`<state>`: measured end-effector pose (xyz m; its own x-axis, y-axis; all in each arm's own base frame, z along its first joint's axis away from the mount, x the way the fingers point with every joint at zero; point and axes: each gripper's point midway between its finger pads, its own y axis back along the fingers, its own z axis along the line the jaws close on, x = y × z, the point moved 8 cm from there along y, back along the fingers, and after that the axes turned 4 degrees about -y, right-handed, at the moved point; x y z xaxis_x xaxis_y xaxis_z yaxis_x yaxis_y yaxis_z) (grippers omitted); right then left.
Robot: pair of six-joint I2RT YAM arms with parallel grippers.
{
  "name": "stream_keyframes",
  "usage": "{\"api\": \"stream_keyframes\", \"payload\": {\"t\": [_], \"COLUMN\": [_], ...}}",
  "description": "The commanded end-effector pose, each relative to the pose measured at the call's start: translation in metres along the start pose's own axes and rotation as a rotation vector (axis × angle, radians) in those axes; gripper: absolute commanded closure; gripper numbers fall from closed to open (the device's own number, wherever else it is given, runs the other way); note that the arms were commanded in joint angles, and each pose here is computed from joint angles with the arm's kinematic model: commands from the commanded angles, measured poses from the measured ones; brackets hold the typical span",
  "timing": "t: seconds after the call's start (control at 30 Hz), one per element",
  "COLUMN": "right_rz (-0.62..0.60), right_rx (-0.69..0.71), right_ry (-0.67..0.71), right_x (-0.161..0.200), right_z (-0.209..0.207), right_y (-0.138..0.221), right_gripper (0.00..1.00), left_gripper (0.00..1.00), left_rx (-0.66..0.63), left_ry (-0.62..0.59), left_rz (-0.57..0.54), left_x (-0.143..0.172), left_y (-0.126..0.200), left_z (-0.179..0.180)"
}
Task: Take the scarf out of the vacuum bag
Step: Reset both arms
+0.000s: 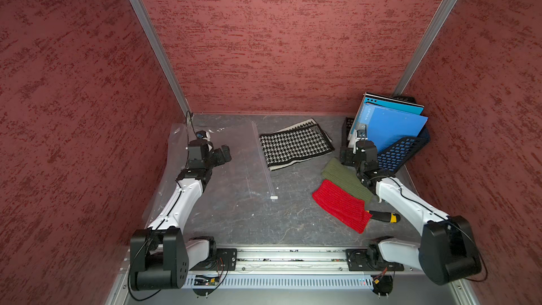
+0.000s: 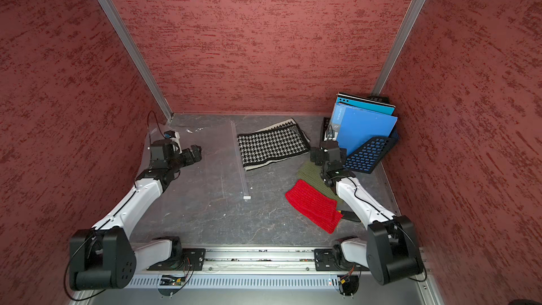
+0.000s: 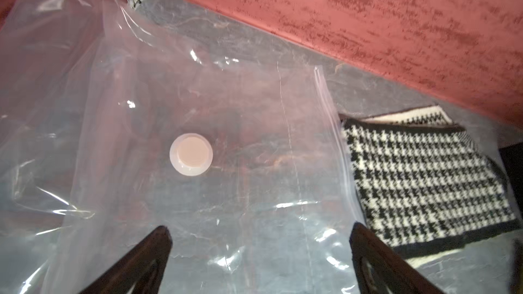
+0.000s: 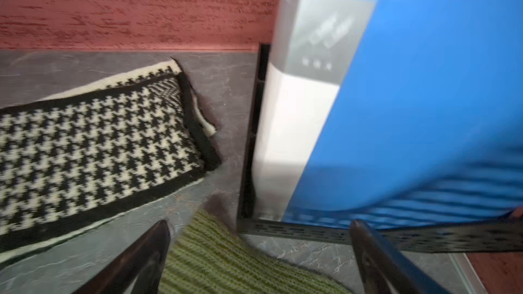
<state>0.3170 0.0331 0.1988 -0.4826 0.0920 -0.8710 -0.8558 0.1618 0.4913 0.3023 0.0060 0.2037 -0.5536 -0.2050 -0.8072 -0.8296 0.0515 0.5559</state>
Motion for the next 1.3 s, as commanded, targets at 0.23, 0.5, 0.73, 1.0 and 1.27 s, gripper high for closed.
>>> {"api": "stream_keyframes", "payload": {"t": [0.23, 0.5, 0.73, 1.0, 1.27], "right_rz": [-0.272, -0.329, -0.302, -0.307, -0.305], "right_rx": [0.009, -0.101, -0.119, -0.119, -0.118], "right_ry": [0.015, -0.008, 0.000, 0.001, 0.000], "right_x": [0.023, 0.053, 0.051, 0.051, 0.051], "right_z": [-0.014, -0.020, -0.020, -0.020, -0.020], "right_y": [-0.031, -0.031, -0.036, -0.036, -0.036], "right_gripper": [0.01, 0.01, 0.01, 0.01, 0.01], "left_gripper": [0.00, 0.00, 0.00, 0.00, 0.00], "left_rx": [0.129, 0.098, 0.075, 0.079, 0.078], "left_ry": [-0.085, -0.201, -0.189, -0.211, -0.211], "left_rz": [-0.282, -0.284, -0.339, -0.321, -0.324], "left_x": [0.016, 0.033, 0.040, 0.042, 0.042], "left_y": [-0.021, -0.056, -0.054, -0.056, -0.056], "left_z": [0.019, 0.012, 0.017, 0.011, 0.012]}}
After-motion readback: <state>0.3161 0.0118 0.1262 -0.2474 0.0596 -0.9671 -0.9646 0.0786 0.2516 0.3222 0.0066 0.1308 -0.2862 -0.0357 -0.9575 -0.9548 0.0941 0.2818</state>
